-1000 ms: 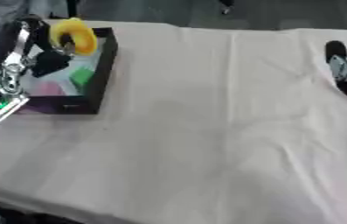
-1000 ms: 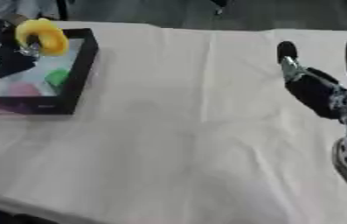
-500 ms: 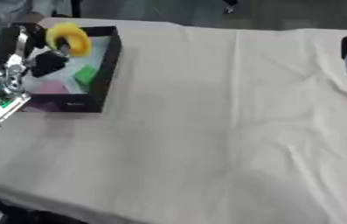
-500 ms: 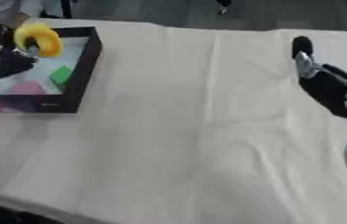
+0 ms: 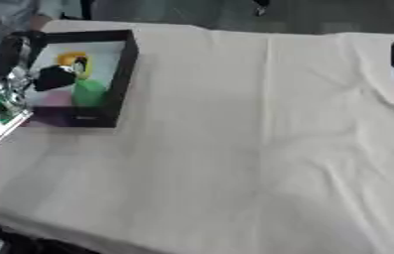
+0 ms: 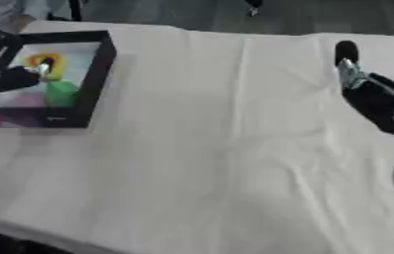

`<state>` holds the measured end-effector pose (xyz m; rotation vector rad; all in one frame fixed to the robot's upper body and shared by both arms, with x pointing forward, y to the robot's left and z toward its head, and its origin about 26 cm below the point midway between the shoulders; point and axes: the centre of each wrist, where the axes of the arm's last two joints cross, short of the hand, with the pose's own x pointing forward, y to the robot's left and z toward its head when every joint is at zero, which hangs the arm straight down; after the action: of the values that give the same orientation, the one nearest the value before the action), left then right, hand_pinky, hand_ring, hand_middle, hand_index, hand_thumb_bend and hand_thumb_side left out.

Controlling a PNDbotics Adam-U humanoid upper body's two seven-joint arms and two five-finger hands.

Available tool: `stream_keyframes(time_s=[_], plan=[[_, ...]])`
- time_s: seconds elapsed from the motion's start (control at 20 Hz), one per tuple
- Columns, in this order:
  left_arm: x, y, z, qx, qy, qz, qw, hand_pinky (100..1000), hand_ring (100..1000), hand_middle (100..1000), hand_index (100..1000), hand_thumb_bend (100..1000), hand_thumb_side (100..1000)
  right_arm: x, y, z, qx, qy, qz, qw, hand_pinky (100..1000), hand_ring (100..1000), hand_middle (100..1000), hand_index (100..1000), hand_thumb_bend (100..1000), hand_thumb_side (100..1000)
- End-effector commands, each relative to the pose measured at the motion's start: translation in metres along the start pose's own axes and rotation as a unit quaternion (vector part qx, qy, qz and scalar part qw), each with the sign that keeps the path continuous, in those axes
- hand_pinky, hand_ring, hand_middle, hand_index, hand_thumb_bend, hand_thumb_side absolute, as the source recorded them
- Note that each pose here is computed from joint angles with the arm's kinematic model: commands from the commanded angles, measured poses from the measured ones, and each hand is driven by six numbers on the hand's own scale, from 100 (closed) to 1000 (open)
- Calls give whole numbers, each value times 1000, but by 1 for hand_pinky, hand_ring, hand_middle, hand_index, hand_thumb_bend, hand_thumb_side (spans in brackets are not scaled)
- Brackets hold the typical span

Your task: Pick up the objects with one hand, pass them to the other hand, and then place them into the box on the other side of the table.

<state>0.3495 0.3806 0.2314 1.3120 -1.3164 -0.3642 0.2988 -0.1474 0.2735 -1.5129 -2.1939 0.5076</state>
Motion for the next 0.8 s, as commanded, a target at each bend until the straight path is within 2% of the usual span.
stream_keyframes(time_s=[0.05,0.15,0.2,0.25,0.35,0.4,0.45,0.5,0.55,0.6,0.65,0.7,0.75,0.8], plan=[[2,12,-5,105,85,-62,989,1000,873,740,823,432,676,-4,-8,-5,-17,-6,8,1000,834,853,830,827,472,226],[2,13,-5,103,87,-64,989,1000,870,748,833,381,613,-5,-8,-5,-17,-6,9,1000,834,853,830,827,471,224],[3,14,-5,102,88,-64,989,1000,866,754,835,288,550,-5,-8,-6,-18,-5,10,1000,834,853,830,827,469,223],[4,15,-5,102,88,-61,989,1000,866,796,842,100,379,-6,-8,-6,-18,-5,11,1000,834,853,830,827,462,224],[10,20,-4,111,78,-46,990,1000,849,836,810,100,249,-7,-8,-6,-20,-2,13,1000,834,854,831,828,453,224],[17,24,-1,118,61,-23,991,1000,837,832,799,100,261,-9,-8,-6,-22,0,14,1000,834,854,832,828,447,224],[26,28,5,120,40,10,992,1000,816,817,791,100,311,-10,-8,-6,-24,3,16,1000,833,855,833,829,438,225],[36,32,13,115,12,61,991,1000,779,797,780,100,477,-11,-9,-6,-27,7,18,999,832,857,836,830,407,225],[45,34,23,103,-16,124,987,1000,768,794,777,100,594,-12,-9,-6,-30,14,19,999,831,859,839,830,379,230],[54,35,34,87,-43,189,977,1000,765,793,777,100,635,-14,-9,-6,-32,23,21,999,830,860,841,830,363,228],[59,36,44,74,-62,241,966,1000,765,793,777,100,635,-14,-10,-7,-35,29,21,999,830,860,841,830,363,228],[64,36,53,62,-77,284,954,1000,784,804,797,100,723,-15,-10,-7,-37,37,21,998,824,866,852,829,252,239],[71,34,65,37,-102,333,937,1000,796,799,801,134,640,-18,-11,-8,-41,56,21,997,822,869,860,827,100,236],[75,30,72,11,-119,380,917,1000,780,778,783,100,663,-21,-11,-8,-46,80,22,996,819,873,868,826,100,347]])
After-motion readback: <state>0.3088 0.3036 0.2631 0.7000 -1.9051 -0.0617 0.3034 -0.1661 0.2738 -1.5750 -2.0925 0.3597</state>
